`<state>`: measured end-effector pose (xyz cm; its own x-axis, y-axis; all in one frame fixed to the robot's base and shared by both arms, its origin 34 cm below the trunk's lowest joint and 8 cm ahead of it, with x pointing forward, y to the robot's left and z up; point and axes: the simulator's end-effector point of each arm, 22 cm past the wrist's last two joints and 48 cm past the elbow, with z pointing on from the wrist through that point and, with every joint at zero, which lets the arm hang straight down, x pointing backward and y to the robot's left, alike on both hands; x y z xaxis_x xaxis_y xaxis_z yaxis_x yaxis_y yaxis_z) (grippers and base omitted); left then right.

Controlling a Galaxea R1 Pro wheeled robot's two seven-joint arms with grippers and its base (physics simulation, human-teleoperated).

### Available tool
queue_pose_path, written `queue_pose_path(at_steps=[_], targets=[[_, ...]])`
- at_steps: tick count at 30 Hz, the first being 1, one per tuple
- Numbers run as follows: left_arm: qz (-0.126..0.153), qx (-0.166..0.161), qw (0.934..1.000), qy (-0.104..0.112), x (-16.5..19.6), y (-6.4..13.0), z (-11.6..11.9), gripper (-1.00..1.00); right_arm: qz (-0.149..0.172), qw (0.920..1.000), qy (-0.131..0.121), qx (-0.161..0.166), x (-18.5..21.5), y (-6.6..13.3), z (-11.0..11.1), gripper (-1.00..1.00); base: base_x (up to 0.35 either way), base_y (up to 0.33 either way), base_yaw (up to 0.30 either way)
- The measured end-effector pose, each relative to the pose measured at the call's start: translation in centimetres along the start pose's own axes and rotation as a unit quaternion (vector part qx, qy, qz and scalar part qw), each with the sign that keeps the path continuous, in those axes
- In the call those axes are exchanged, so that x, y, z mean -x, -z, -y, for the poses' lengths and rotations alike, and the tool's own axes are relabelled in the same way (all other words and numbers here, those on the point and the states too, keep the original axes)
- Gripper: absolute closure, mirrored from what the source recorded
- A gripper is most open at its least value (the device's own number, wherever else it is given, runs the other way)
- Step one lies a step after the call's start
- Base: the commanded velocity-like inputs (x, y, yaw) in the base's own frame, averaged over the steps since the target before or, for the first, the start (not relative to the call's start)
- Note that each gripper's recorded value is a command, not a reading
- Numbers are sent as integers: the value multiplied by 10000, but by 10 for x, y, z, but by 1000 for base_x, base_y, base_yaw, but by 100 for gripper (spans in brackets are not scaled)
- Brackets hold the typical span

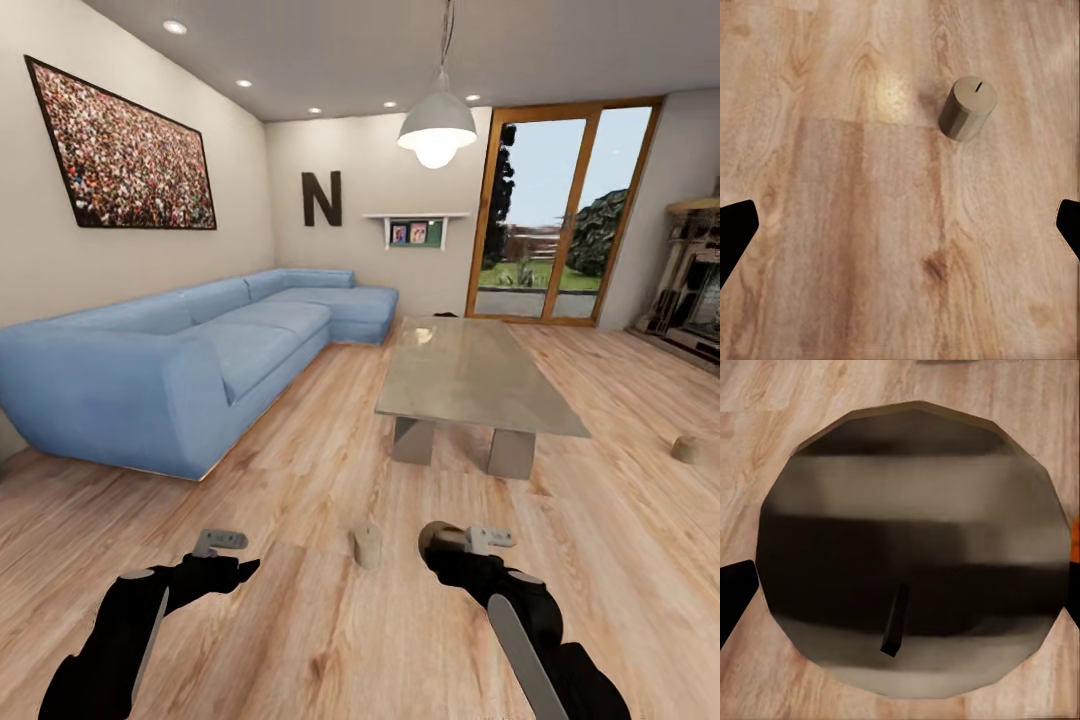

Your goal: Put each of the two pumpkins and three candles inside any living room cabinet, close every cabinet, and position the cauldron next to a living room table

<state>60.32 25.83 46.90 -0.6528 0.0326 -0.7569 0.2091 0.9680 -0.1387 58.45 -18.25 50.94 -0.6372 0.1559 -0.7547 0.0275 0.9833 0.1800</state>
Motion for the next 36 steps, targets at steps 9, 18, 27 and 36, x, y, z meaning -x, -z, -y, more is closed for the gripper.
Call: queue_pose_path(at_steps=[9, 18, 27, 36], targets=[[98, 202, 9997, 46, 8, -5, 2, -100, 67, 10000, -15, -1, 5, 4, 0, 100, 0, 0, -224], [677, 1237, 9899, 146, 101, -7, -16, -100, 166, 9999, -11, -19, 13, 9, 0, 100, 0, 0, -225], [38, 808, 9959, 402, 97, -55, 11, -100, 241, 9992, -17, -319, 18, 15, 10, 100, 0, 0, -224], [-250, 745, 9958, 471, 90, -55, 16, -100, 277, 9990, 13, -353, 21, 18, 10, 100, 0, 1, -157]])
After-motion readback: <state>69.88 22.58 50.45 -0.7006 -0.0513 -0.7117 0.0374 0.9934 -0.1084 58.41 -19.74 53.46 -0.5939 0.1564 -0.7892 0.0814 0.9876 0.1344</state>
